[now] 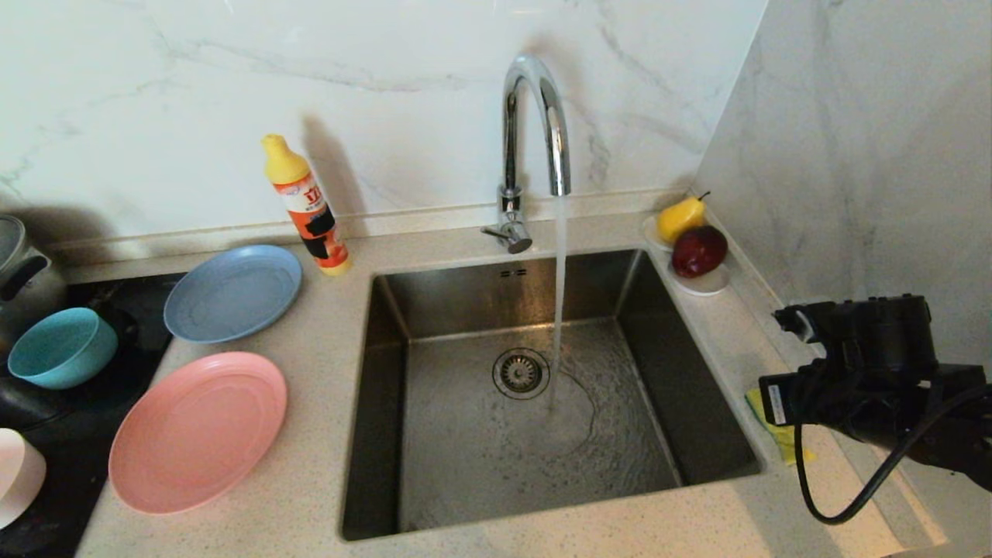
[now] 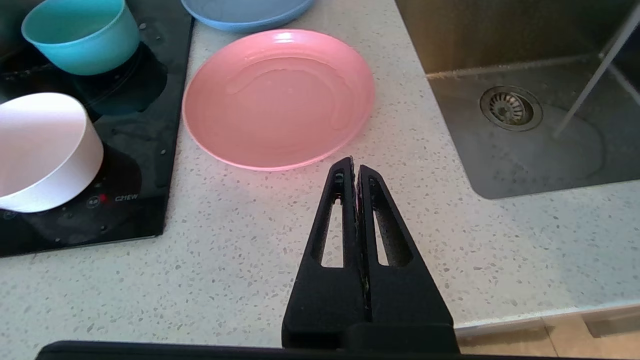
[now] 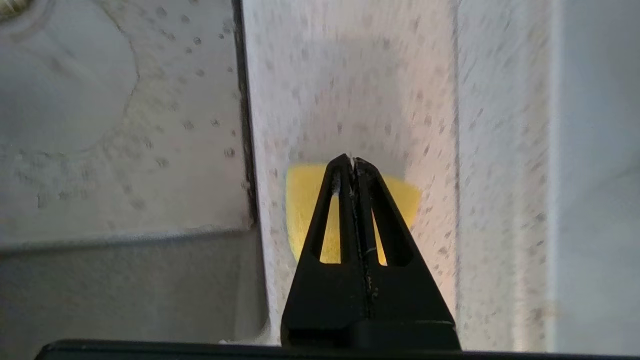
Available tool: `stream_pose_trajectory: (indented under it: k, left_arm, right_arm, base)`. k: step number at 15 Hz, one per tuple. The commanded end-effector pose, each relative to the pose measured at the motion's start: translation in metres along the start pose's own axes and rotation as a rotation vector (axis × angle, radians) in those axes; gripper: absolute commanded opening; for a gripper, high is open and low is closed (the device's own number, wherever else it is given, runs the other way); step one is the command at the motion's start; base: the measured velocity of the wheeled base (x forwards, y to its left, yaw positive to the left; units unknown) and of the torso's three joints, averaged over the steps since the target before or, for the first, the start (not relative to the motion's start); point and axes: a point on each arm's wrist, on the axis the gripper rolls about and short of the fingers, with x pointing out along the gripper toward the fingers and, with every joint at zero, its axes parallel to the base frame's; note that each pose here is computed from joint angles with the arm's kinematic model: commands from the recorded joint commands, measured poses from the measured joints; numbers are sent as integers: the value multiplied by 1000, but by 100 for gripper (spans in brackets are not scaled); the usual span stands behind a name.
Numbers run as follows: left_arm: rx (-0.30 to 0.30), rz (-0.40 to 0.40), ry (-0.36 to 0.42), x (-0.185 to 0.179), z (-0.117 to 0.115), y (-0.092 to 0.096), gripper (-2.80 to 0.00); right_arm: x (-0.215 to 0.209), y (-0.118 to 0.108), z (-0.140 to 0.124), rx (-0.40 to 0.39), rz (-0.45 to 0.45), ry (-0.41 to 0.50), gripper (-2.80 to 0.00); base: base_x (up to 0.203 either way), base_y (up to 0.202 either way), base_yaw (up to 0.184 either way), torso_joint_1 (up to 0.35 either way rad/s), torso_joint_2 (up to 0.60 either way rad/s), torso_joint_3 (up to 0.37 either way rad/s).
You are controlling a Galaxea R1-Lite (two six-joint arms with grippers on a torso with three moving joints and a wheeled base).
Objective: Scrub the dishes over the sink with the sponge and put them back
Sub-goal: Turn off the faucet
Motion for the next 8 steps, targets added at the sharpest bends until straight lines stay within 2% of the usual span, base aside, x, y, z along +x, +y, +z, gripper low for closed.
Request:
stream_pose_trajectory:
  k: [1,5,8]
  left_arm:
    - [0,-1,18,1,-5,0,-280]
    - [0,-1,18,1,-5,0,-280]
    - [0,-2,18,1,-5,0,-280]
  right_arm:
    - [-5,-1,6,6,-1,-29,-280]
    - [-10,-2,9,11,1,-52,-280]
    - [-41,-8,28,38,12,-187,-280]
  base:
    - [0,0,0,0,0,0]
    - [0,0,0,0,0,0]
    - [0,0,0,0,0,0]
